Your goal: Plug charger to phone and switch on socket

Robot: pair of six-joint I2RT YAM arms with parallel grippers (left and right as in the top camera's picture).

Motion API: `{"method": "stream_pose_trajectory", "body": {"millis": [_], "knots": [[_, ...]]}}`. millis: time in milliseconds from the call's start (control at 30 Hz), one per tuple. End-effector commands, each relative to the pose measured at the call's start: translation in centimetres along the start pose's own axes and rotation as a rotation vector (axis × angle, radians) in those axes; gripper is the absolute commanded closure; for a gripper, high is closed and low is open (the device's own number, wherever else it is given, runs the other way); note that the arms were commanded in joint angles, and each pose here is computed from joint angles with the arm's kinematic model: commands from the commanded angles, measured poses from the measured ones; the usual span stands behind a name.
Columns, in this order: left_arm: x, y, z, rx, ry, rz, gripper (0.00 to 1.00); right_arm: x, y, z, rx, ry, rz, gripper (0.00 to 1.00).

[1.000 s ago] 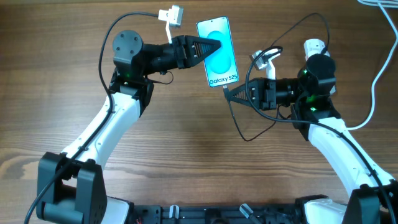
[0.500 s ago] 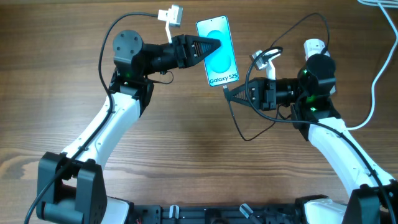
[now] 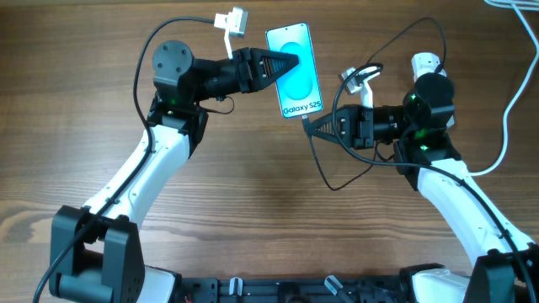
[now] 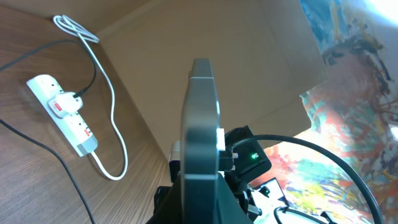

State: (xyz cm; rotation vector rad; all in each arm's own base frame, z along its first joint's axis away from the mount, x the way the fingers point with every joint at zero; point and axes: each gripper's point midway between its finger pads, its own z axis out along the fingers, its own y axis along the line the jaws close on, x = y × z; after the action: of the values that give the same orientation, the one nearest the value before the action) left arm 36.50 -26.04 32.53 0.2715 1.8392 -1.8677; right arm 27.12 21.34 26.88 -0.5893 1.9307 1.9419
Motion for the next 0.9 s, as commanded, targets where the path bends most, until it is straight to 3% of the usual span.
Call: {"method": "stream_pose_trajectory", "body": {"millis": [0,867], "knots": [[-0.9,-0.9,-0.1,0.004,-0.03,0.023,0.96,0.6,0.3,0.0,-0.026,0.036,-0.013,0.96],[-0.4,-0.5,-0.2,-0.001,-0.004,-0.004,0.96,-0.6,-0.5,0.0,0.023,-0.029,-0.039,0.96]]}}
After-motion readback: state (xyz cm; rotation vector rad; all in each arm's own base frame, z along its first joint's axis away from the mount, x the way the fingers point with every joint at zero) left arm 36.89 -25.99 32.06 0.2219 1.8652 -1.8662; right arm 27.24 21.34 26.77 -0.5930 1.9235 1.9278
